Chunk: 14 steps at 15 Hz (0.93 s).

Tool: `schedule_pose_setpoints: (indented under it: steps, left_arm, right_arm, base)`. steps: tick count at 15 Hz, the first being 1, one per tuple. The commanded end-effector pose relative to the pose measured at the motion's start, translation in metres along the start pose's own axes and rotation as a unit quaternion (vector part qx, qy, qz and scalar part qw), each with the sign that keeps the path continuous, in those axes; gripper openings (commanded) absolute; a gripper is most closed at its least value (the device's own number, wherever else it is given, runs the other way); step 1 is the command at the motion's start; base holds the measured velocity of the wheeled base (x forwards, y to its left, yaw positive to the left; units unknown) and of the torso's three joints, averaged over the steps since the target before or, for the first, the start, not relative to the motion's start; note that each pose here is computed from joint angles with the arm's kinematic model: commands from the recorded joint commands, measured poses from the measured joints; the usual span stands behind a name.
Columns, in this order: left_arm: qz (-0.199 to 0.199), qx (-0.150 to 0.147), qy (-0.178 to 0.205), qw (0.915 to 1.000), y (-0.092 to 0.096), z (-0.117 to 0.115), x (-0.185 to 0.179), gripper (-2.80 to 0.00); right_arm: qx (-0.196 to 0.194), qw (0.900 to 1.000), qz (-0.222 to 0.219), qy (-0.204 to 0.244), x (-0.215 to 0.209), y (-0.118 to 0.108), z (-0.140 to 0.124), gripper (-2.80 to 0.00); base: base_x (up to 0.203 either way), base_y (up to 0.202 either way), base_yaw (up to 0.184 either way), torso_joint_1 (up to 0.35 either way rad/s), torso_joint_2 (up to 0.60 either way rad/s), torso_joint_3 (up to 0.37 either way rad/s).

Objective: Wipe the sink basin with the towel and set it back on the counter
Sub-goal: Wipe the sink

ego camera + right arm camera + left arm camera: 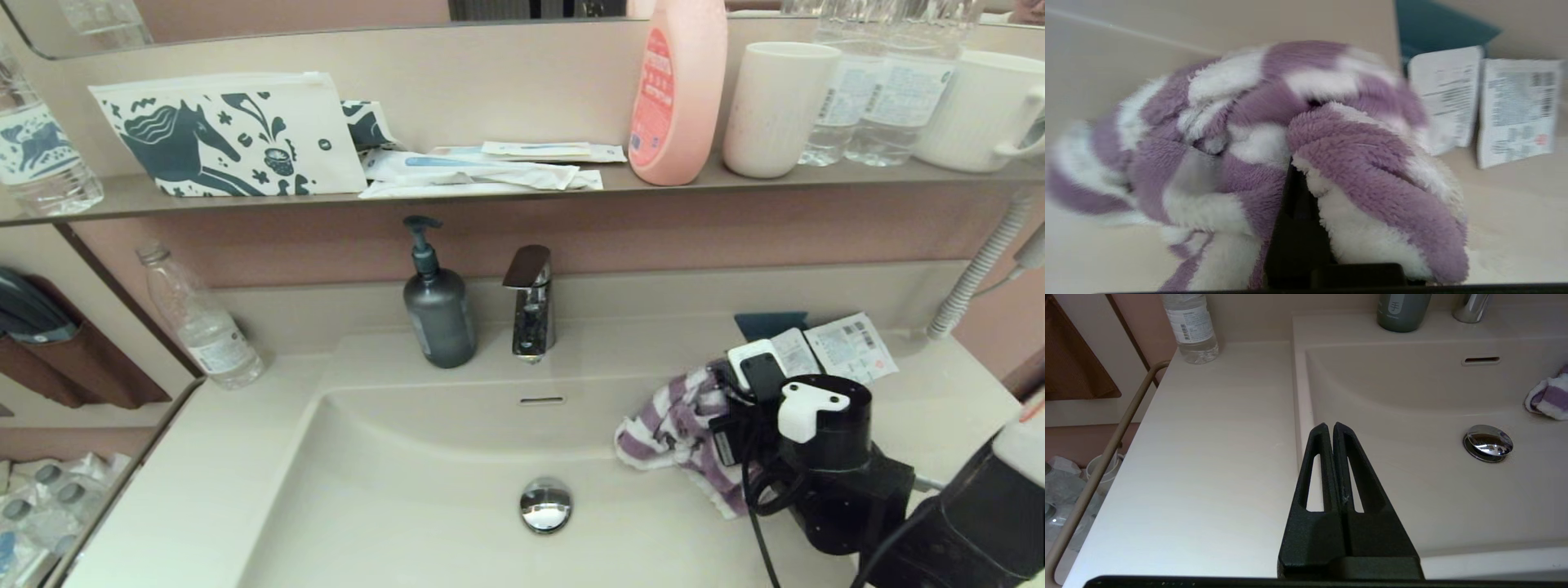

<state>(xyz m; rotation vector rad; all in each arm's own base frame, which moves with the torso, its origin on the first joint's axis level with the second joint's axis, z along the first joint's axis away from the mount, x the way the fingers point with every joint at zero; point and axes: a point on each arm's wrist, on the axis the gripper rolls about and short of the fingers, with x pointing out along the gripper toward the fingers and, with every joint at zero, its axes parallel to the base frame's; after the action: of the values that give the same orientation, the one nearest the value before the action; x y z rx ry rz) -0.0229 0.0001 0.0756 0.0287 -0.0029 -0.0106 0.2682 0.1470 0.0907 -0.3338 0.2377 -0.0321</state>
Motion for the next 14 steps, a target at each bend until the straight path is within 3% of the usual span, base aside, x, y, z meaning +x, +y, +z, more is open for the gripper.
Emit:
schedule_pose_setpoints:
  steps: [1, 7, 14]
  left_arm:
    - [0.0, 0.0, 0.001, 1.0, 0.0, 0.0, 0.0, -2.8]
    - [0.0, 0.0, 0.001, 1.0, 0.0, 0.0, 0.0, -2.8]
    - [0.0, 0.0, 0.001, 1.0, 0.0, 0.0, 0.0, -2.8]
  right_arm:
    - [0.025, 0.999, 0.001, -0.043, -0.028, -0.017, 0.024, -2.8]
    - [0.053, 0.996, -0.022, -0.072, -0.107, -0.086, 0.055, -2.8]
    - [0.048, 0.989, -0.14, 0.029, -0.143, -0.169, 0.074, -2.8]
  base:
    - [0.0, 0.0, 0.0, 0.0, 0.0, 0.0]
    - [0.0, 0.0, 0.0, 0.0, 0.0, 0.0]
    - [0.0, 0.0, 0.0, 0.0, 0.0, 0.0]
